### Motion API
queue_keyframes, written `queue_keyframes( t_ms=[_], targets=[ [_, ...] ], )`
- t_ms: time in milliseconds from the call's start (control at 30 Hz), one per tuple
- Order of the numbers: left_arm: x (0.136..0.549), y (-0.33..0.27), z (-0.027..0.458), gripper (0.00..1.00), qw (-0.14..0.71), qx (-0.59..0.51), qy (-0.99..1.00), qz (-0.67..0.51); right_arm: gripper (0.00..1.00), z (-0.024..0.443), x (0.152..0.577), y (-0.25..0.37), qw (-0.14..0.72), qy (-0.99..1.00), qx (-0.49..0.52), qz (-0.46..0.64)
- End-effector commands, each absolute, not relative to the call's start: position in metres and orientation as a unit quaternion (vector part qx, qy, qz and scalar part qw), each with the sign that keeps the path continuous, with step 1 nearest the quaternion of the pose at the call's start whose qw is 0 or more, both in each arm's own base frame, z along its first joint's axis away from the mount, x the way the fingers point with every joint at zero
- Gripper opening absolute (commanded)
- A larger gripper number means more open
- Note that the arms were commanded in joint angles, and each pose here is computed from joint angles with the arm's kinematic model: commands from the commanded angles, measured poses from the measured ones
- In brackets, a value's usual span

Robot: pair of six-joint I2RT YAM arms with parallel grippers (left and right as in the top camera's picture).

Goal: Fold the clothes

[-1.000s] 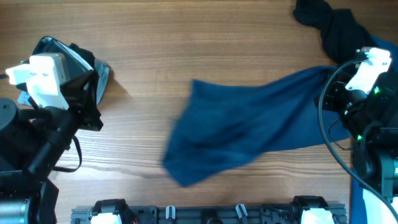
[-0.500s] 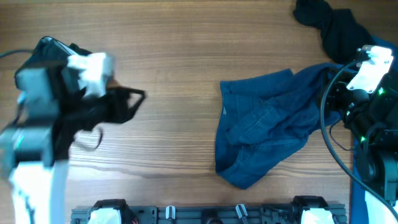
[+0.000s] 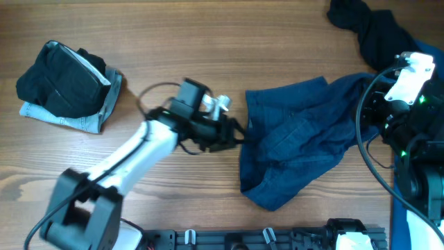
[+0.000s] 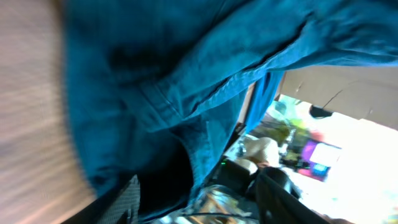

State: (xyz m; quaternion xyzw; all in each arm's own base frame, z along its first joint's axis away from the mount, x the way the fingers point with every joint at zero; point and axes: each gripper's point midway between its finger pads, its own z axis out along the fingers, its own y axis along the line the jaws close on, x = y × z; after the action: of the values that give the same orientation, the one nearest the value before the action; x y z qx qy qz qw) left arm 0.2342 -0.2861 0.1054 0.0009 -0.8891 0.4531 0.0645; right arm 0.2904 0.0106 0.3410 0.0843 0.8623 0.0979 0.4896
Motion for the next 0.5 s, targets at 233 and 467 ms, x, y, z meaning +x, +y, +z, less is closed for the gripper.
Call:
queue_keyframes(
  t_ms=[233,467],
  targets=[
    [0.204,-0.336,0.038,0.58,0.209,0.153,-0.878,0.403,0.04,0.347,0.292,0.013,0.492,0.862,0.072,0.101],
    [0.247,-0.355,0.050,0.52,0.102,0.134,-0.873,0.457,0.04,0.344,0.291,0.013,0.487,0.865,0.073,0.101]
  ],
)
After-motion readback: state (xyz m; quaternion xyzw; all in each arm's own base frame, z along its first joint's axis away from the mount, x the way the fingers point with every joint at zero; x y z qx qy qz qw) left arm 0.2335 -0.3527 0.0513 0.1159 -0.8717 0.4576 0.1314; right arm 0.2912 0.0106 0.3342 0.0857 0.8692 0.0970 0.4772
